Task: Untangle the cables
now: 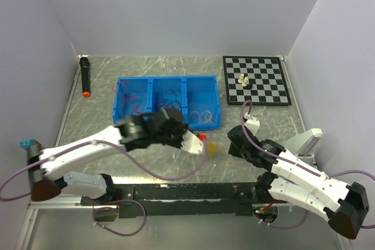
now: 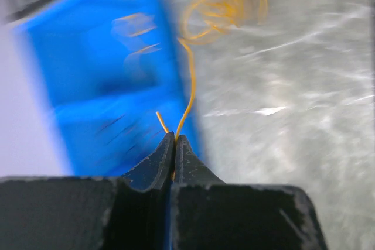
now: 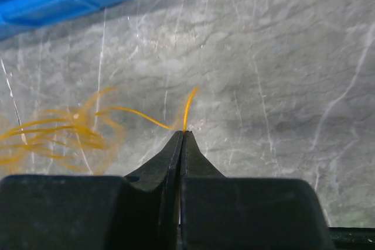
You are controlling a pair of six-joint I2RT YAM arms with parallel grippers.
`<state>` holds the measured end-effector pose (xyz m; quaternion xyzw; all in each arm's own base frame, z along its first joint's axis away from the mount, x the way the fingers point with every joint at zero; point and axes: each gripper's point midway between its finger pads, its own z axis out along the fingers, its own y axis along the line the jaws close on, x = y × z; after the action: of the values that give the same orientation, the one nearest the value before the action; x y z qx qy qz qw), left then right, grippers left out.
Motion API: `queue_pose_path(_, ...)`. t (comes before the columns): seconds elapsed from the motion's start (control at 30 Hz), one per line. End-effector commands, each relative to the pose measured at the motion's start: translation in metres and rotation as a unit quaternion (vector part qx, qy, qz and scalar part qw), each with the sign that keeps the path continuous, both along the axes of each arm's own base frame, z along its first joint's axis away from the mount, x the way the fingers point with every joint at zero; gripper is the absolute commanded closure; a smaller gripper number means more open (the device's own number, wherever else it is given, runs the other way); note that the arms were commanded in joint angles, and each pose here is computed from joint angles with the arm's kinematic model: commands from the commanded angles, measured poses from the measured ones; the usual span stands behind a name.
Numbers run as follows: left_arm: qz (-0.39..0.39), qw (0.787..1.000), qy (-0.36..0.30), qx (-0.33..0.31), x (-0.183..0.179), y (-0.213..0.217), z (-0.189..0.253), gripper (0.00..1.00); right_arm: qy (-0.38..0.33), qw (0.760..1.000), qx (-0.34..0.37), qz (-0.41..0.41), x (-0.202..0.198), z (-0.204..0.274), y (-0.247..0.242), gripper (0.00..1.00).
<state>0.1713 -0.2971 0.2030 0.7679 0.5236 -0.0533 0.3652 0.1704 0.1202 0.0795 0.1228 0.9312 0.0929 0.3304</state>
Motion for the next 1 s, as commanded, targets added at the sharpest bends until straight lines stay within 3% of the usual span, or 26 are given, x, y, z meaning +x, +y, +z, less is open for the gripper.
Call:
queue_pose_path(0.0, 0.072, 0.991, -0.084, -0.076, 0.019, 0.052, 0.117, 0.99, -0.018, 0.999, -0.027, -0.03, 0.004, 0.016, -0.017, 1.0)
queue_pose_path(0.07, 0.108, 0.975, -0.131, -0.143, 0.026, 0.067, 0.177, 0.99, -0.017, 0.999, -0.023, -0.034, 0.006, 0.016, -0.015, 1.0)
queue_pose_path(0.17, 0.162, 0.927, -0.192, -0.278, 0.028, 0.093, 0.267, 0.99, -0.01, 0.999, -0.02, -0.043, 0.009, 0.011, -0.011, 1.0)
queue_pose_path(0.3, 0.25, 0.818, -0.261, -0.447, 0.027, 0.153, 0.372, 0.99, 0.016, 0.998, -0.044, -0.051, 0.011, -0.004, -0.008, 1.0)
queue_pose_path(0.37, 0.278, 0.768, -0.293, -0.496, 0.023, 0.185, 0.411, 0.99, 0.024, 0.996, -0.055, -0.059, 0.011, -0.009, -0.01, 1.0)
queue_pose_path(0.5, 0.286, 0.696, -0.341, -0.564, 0.001, 0.233, 0.471, 0.96, 0.023, 0.997, -0.045, -0.066, 0.011, -0.011, -0.009, 1.0)
queue_pose_path(0.67, 0.28, 0.682, -0.362, -0.571, -0.009, 0.248, 0.484, 0.95, 0.006, 0.996, -0.041, -0.073, 0.013, 0.004, -0.012, 1.0)
queue_pose_path(0.77, 0.277, 0.642, -0.387, -0.601, -0.02, 0.266, 0.501, 0.96, -0.001, 0.996, -0.046, -0.074, 0.013, 0.012, -0.017, 1.0)
queue_pose_path(0.83, 0.27, 0.649, -0.383, -0.599, -0.022, 0.266, 0.504, 0.96, -0.009, 0.997, -0.037, -0.071, 0.014, 0.018, -0.015, 1.0)
queue_pose_path(0.97, 0.249, 0.706, -0.35, -0.563, -0.015, 0.239, 0.474, 0.93, -0.079, 0.996, 0.04, -0.014, 0.031, 0.064, 0.015, 1.0)
